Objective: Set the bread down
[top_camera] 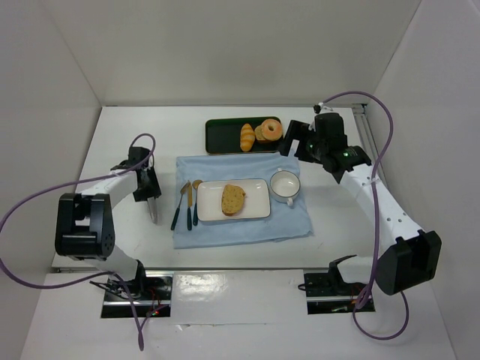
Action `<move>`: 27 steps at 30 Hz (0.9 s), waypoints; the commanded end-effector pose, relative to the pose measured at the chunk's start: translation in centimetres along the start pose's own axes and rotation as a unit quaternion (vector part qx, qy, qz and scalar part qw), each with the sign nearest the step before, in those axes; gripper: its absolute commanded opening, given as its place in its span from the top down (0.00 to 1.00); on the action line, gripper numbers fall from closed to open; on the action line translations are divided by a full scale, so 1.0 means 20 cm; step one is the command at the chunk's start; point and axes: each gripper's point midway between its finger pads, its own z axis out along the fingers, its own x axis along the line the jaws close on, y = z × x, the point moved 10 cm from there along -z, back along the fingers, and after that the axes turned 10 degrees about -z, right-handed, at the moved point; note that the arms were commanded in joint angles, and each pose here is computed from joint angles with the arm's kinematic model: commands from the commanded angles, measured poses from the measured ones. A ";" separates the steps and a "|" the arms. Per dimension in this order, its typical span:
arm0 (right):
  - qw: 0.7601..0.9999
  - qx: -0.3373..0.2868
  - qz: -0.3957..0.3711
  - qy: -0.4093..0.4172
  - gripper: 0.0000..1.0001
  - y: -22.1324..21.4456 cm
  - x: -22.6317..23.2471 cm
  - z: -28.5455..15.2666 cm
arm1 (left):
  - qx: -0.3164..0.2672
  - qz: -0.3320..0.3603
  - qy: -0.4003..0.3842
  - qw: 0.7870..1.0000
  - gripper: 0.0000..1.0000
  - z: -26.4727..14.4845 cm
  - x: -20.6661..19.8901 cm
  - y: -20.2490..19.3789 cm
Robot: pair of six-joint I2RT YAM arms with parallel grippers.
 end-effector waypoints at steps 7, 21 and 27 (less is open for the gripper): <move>1.000 -0.027 -0.013 0.011 0.00 0.05 -0.01 0.02 | -0.010 -0.007 -0.002 1.000 0.47 0.11 -0.06 0.14; 1.000 -0.015 -0.003 -0.001 0.00 0.03 -0.05 0.07 | 0.041 -0.014 0.001 0.999 0.31 0.34 -0.15 0.30; 1.000 -0.016 0.000 -0.004 0.00 0.03 -0.06 0.08 | 0.052 -0.002 -0.004 0.999 0.16 0.35 -0.17 0.38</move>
